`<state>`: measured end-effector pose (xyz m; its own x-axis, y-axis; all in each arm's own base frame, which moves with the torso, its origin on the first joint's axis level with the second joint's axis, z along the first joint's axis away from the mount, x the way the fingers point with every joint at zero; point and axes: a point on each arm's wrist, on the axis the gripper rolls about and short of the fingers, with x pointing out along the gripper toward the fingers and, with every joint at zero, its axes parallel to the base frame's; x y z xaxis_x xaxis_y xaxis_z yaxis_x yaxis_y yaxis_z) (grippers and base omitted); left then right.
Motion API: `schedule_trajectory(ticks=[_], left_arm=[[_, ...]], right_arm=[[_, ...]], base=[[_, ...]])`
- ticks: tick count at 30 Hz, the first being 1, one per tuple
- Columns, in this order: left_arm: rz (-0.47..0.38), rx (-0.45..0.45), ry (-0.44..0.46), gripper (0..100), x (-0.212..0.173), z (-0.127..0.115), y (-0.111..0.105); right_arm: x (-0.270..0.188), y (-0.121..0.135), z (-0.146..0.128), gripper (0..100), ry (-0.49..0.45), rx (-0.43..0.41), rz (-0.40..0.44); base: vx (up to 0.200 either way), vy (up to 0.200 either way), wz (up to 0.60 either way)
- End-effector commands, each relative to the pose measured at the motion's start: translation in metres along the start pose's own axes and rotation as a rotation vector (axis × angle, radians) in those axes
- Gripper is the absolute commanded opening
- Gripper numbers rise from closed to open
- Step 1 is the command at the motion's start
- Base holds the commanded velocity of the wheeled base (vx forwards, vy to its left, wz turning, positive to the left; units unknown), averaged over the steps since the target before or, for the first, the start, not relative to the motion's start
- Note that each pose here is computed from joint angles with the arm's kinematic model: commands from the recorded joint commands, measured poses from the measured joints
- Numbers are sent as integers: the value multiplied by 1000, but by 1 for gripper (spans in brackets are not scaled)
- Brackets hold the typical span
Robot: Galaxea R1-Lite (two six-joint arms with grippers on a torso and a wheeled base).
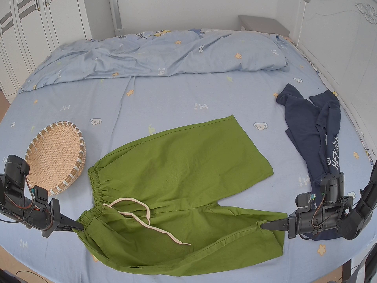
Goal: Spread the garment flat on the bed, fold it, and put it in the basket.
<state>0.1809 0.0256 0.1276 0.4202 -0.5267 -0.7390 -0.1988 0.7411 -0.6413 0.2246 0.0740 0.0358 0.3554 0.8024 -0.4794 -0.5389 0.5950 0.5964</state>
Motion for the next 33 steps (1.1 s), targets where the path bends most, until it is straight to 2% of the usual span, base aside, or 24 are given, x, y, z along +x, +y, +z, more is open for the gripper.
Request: schedule_trajectory(ticks=[1, 5, 10, 12, 15, 17, 21, 22, 25, 33], left_arm=[[0, -2, -1, 0, 0, 0, 0], [0, -3, -1, 0, 0, 0, 0], [-1, -5, -3, 0, 0, 2, -1], [-3, -10, -10, 0, -1, 6, -2], [-5, -15, -15, 0, -1, 8, -3], [-11, -21, -36, 0, -5, 14, -8], [-20, -47, -54, 0, -7, 23, -12], [-20, -47, -54, 0, -7, 23, -12], [-22, -49, -63, 0, -7, 32, -15], [-34, -41, -56, 0, -1, 49, -24]], right_arm=[[0, 0, 0, 0, -1, 0, 1], [-2, 0, 5, 0, -20, -7, 1], [-13, 10, 28, 0, -109, -70, 10], [-21, 18, 50, 0, -164, -95, 11], [-26, 24, 65, 0, -180, -107, 12], [-35, 36, 93, 0, -204, -124, 9], [-48, 50, 126, 0, -251, -159, 8], [-48, 50, 126, 0, -251, -159, 8], [-59, 60, 156, 0, -290, -187, 3], [-68, 71, 197, 0, -328, -219, 2]], base=[[0, 0, 0], [0, 0, 0], [0, 0, 0], [0, 0, 0], [0, 0, 0], [0, 0, 0], [0, 0, 0], [0, 0, 0], [0, 0, 0], [0, 0, 0]])
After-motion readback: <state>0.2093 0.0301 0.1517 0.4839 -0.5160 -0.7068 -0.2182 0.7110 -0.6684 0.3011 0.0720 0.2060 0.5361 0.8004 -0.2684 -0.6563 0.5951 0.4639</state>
